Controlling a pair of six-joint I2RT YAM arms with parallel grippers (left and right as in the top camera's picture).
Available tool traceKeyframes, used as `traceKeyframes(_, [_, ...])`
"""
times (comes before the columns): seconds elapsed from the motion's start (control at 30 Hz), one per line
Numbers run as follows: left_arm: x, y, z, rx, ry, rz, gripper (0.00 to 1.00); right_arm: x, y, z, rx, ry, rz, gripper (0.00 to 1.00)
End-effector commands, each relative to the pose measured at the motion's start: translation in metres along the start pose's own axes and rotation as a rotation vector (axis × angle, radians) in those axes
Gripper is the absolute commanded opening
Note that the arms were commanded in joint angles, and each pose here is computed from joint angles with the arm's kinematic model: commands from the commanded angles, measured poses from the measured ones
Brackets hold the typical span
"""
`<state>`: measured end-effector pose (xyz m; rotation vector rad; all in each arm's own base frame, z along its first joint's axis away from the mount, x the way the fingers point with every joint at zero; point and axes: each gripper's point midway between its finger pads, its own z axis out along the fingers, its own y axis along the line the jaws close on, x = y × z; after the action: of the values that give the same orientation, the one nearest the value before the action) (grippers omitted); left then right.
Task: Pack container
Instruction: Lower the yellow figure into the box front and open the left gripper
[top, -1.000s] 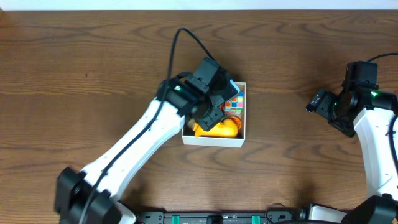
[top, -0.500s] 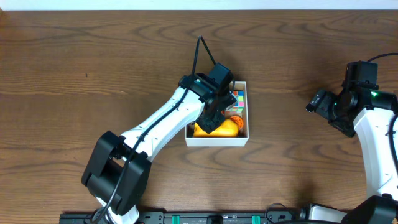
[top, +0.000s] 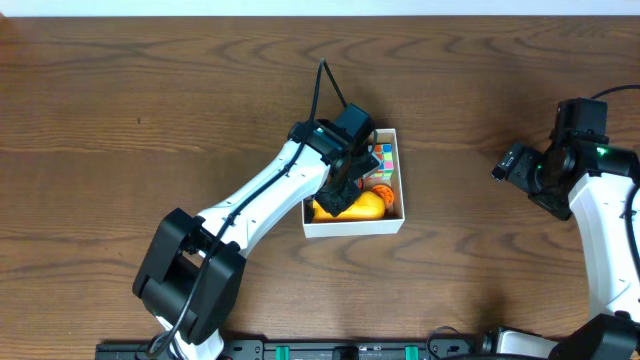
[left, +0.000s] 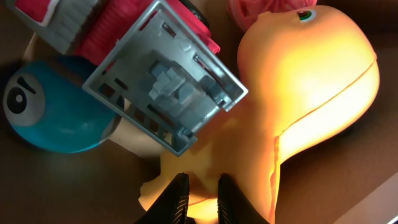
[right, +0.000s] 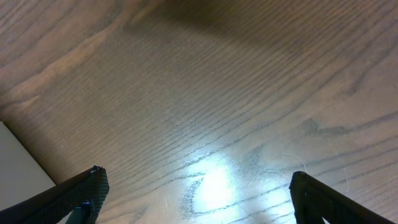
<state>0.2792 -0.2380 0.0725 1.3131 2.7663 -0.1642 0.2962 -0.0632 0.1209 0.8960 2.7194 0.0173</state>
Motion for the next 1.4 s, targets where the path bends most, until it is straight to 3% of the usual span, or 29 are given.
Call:
traceKeyframes(0.0, [0.008, -0.002, 0.004, 0.007, 0.032, -0.014, 0.19, 0.000, -0.002, 0.002, 0.006, 0.008, -0.009, 0.96])
traceKeyframes(0.8, [0.029, -0.004, 0.024, 0.016, 0.086, -0.026, 0.19, 0.001, -0.003, 0.002, 0.007, 0.011, -0.009, 0.97])
traceKeyframes(0.93, [0.022, -0.002, 0.018, 0.004, 0.064, -0.024, 0.36, 0.001, -0.003, 0.002, 0.008, 0.011, -0.009, 0.97])
traceKeyframes(1.17, [0.001, 0.016, -0.018, -0.114, -0.038, -0.017, 0.92, 0.001, -0.003, 0.002, 0.008, 0.011, -0.009, 0.97])
traceKeyframes(1.23, [-0.001, 0.019, -0.027, -0.138, -0.059, -0.016, 0.99, 0.001, -0.003, 0.002, 0.008, 0.011, -0.009, 0.97])
traceKeyframes(1.37, [-0.002, 0.021, -0.046, -0.169, -0.107, -0.017, 0.98, 0.001, -0.003, 0.002, 0.007, 0.011, -0.020, 0.97])
